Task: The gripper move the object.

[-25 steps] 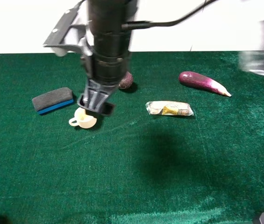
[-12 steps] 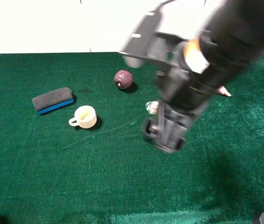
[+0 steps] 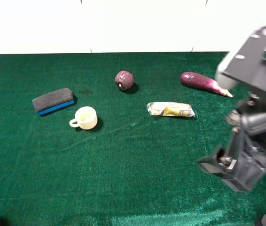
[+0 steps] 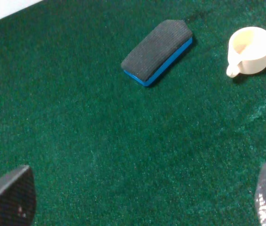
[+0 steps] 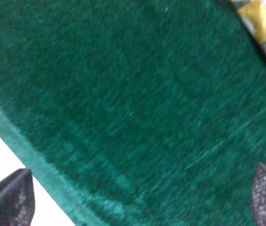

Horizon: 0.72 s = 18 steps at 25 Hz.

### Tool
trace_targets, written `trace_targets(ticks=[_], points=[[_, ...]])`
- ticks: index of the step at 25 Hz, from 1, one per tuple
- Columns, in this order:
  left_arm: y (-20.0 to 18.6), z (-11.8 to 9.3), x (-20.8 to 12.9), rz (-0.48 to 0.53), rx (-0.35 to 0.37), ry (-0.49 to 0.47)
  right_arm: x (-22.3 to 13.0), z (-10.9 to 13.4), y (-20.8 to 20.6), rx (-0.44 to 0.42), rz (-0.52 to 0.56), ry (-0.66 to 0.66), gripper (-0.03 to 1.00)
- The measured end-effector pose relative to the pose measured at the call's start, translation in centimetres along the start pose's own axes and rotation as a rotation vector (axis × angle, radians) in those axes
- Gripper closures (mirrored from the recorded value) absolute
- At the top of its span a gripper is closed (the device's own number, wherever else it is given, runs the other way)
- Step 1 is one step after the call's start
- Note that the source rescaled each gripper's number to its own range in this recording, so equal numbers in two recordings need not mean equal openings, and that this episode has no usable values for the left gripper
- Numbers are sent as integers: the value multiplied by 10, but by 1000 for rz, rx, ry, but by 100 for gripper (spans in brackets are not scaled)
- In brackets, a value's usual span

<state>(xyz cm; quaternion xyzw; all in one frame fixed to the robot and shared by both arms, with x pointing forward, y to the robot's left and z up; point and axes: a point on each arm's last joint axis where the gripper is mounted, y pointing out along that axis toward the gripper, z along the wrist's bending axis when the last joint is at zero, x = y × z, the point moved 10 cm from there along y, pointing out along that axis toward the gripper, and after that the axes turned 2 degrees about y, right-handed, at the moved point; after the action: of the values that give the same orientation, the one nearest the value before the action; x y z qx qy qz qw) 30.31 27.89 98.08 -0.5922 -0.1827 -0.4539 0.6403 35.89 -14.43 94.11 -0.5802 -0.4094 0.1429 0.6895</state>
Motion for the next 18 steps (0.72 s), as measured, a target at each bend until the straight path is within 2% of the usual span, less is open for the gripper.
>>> trace_targets(ticks=[8,13,18], points=[[0,0,0,0,0,0,-33,-30,-16,-43,-98,184,-3],[0,0,0,0,0,0,-47,-52,-35,-113,-163,323,-3],[0,0,0,0,0,0,-57,-69,-50,-193,-230,394,-3]])
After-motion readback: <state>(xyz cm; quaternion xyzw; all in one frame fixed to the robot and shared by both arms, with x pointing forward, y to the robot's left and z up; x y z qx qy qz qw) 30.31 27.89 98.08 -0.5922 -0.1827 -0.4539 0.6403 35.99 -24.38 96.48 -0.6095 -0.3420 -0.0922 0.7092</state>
